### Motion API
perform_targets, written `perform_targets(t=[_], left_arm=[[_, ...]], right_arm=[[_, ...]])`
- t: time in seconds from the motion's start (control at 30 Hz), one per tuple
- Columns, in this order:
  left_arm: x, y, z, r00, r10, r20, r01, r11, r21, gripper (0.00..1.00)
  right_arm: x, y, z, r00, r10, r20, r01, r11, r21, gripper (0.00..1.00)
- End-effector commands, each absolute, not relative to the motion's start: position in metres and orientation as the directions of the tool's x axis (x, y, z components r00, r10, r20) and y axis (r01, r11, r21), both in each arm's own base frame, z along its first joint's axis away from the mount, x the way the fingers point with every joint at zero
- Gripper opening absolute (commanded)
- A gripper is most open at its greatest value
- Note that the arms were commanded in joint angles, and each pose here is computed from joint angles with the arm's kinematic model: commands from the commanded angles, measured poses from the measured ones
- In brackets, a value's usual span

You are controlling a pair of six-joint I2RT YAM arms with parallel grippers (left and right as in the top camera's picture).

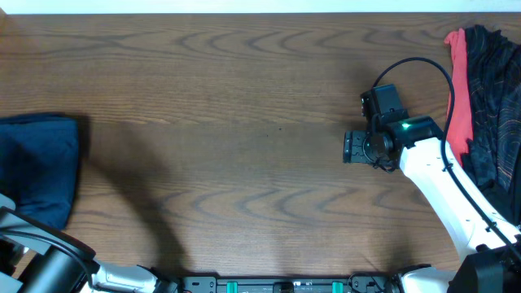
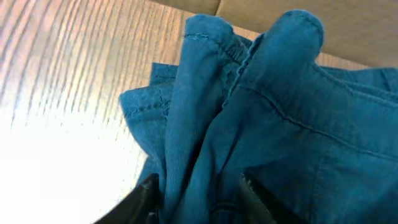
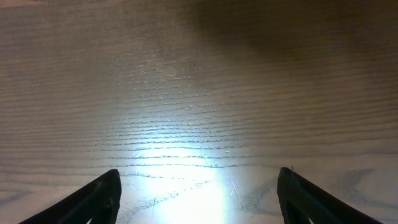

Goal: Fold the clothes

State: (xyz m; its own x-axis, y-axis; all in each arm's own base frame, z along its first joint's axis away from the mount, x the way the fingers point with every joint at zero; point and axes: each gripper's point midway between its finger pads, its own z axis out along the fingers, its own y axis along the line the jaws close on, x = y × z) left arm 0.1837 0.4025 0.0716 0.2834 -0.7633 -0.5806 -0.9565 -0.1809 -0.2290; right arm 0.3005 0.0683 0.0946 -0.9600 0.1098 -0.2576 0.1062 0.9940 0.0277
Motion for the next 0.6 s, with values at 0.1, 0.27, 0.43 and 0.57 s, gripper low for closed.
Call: perform_targets(t=[0.1, 0.27, 0.43, 0.57], left_arm=[[0.182, 0.403, 0.087, 0.294, -0.748, -0.595, -0.952, -0.174, -0.252, 0.44], [0.176, 0.409, 0.149, 0.317, -0.656, -0.684, -0.942, -0.136, -0.306, 0.48], [0.206, 0.394, 0.205, 0.31, -0.652, -0.692, -0.892, 0.051, -0.449, 0.53], [0.247, 0.373, 0.2, 0.205, -0.714, -0.669, -0.858, 0.199, -0.474, 0.27]], right_arm=[[0.301, 0.065, 0.093, -0.961, 0.103, -0.257, 0.103, 0.995, 0.013, 0.79], [0.302, 0.065, 0.093, -0.961, 0.103, -0.258, 0.103, 0.995, 0.014, 0.79], [0.302, 0.065, 0.088, -0.964, 0.102, -0.246, 0.103, 0.995, 0.009, 0.79], [0.301, 0.065, 0.081, -0.97, 0.101, -0.223, 0.103, 0.995, 0.001, 0.79]])
